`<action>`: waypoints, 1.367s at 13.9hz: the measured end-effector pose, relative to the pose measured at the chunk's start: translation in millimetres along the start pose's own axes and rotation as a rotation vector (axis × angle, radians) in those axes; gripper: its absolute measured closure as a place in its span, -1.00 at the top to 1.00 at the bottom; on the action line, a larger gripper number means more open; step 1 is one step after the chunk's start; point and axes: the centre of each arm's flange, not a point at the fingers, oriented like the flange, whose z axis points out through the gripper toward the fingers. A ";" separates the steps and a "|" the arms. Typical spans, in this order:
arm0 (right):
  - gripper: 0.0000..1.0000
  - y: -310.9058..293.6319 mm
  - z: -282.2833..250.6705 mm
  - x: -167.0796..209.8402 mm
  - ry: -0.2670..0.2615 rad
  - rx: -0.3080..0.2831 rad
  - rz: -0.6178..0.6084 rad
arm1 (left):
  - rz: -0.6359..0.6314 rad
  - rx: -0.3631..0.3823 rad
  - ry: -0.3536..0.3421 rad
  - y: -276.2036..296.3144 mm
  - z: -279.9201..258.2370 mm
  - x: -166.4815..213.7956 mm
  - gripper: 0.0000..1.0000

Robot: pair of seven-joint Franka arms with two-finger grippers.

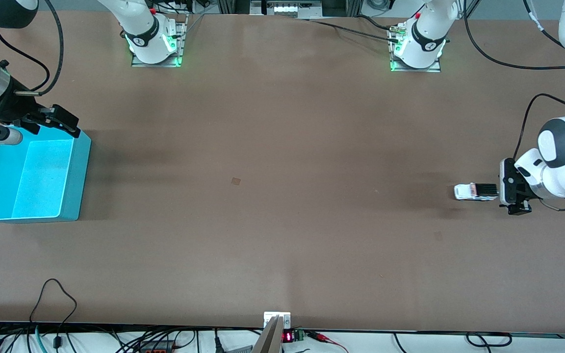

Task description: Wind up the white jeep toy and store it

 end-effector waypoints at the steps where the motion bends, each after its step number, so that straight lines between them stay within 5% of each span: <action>1: 1.00 0.0 0.0 0.0 0.000 0.000 0.000 | -0.030 -0.030 -0.001 -1.2 -12.4 8.6 1.00; 8: 1.00 0.0 0.0 0.0 0.000 0.000 0.000 | -0.368 -0.194 -0.066 9.2 -94.1 84.4 1.00; 16: 1.00 0.2 0.2 -0.1 -0.001 0.000 0.000 | -0.992 0.008 -0.097 58.0 -228.0 137.3 1.00; 19: 1.00 0.2 0.3 -0.1 -0.002 0.000 0.000 | -1.227 0.006 -0.024 84.6 -247.2 144.8 1.00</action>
